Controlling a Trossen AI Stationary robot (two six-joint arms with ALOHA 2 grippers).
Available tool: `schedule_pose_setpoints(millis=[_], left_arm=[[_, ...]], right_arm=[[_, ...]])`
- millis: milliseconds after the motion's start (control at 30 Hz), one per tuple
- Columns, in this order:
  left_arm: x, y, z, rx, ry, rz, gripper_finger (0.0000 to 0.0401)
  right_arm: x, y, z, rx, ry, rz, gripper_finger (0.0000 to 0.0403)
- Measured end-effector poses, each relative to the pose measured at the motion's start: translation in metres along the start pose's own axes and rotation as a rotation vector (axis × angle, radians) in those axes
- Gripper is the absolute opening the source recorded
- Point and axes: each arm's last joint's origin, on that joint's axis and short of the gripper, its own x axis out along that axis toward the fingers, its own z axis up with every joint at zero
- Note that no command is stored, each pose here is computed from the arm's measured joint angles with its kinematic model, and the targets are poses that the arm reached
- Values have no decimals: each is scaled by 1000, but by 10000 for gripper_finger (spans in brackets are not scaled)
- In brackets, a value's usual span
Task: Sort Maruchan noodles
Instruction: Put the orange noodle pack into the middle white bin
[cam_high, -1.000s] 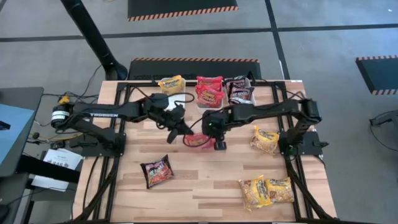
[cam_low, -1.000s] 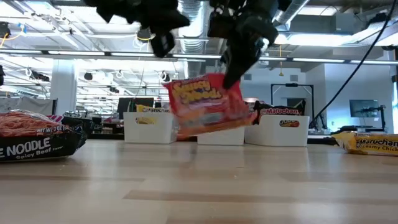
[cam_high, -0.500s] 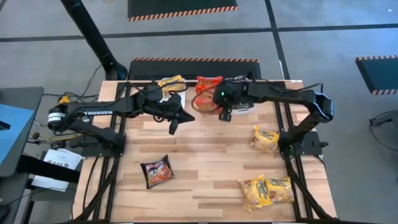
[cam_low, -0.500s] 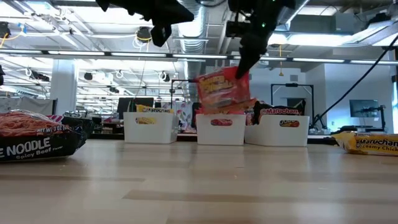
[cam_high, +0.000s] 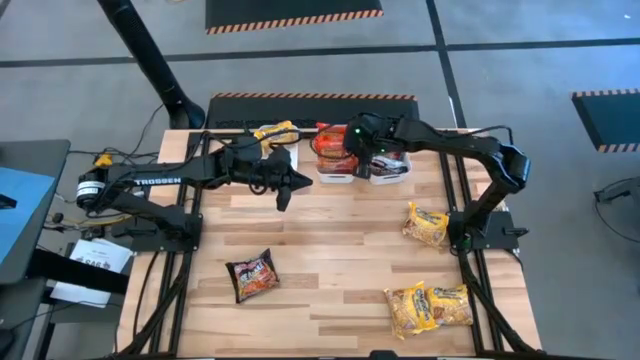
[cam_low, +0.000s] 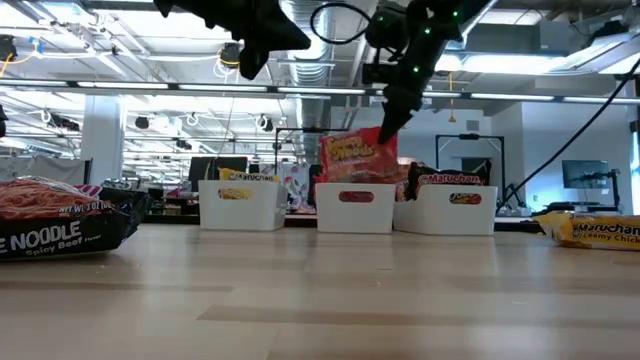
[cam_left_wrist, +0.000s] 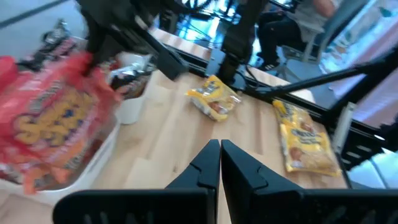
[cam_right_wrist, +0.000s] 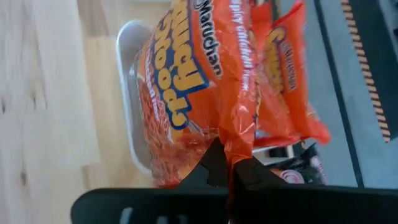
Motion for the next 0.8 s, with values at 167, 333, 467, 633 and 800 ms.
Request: schedule_pose_setpoints(millis=[167, 333, 467, 633, 800], left_arm=[[0, 1, -1, -5, -2, 44, 0], [0, 2, -1, -6, 5, 46, 0], [0, 2, -1, 23, 6, 46, 0], [0, 2, -1, 43, 7, 46, 0], [0, 2, -3, 41, 19, 50, 0]], right_arm=[[15, 8, 5, -16, 1, 6, 4], [23, 14, 11, 30, -30, 0, 5], [26, 17, 9, 27, 4, -7, 5], [26, 17, 5, 50, 43, 7, 5], [26, 19, 4, 45, 50, 12, 13]])
